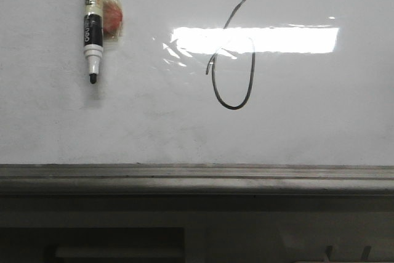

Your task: Write number 6 on whiteboard

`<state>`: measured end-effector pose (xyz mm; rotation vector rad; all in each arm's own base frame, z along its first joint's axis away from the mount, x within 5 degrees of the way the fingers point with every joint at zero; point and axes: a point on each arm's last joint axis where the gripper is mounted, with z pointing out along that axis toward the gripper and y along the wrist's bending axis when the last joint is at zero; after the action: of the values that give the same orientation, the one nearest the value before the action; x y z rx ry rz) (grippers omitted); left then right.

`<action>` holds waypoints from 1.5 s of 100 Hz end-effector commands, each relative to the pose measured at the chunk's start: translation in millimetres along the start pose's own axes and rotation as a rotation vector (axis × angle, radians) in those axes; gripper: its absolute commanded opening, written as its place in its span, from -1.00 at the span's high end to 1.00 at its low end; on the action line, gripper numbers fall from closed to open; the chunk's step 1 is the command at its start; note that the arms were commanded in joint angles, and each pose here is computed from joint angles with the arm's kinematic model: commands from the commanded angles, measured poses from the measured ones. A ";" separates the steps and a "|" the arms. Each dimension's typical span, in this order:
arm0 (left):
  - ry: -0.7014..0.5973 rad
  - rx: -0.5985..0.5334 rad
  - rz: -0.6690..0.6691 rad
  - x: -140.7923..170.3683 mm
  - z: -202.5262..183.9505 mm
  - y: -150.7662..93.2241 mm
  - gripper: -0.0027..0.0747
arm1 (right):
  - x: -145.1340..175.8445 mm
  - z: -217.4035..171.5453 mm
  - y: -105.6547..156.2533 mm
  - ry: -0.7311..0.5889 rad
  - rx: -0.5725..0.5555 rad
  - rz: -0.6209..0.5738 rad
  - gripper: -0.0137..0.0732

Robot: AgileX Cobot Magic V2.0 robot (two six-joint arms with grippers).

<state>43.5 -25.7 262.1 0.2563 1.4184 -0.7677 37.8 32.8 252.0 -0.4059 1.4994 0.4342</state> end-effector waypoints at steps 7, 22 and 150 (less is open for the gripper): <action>-0.015 0.021 0.004 -7.6 0.6 -3.9 0.98 | -11.5 -0.5 -3.2 -0.054 0.040 -0.002 0.80; -0.020 0.016 0.048 -8.1 0.6 -3.4 0.98 | -11.5 -0.5 -3.2 -0.054 0.040 -0.002 0.80; -0.055 -0.608 0.354 45.0 -15.1 40.4 0.98 | -11.8 -0.5 -3.5 -0.056 0.043 -0.002 0.80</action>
<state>55.4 -1.2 215.6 0.0206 1.4772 -0.0127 37.6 32.7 252.1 -0.4075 1.4972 0.4323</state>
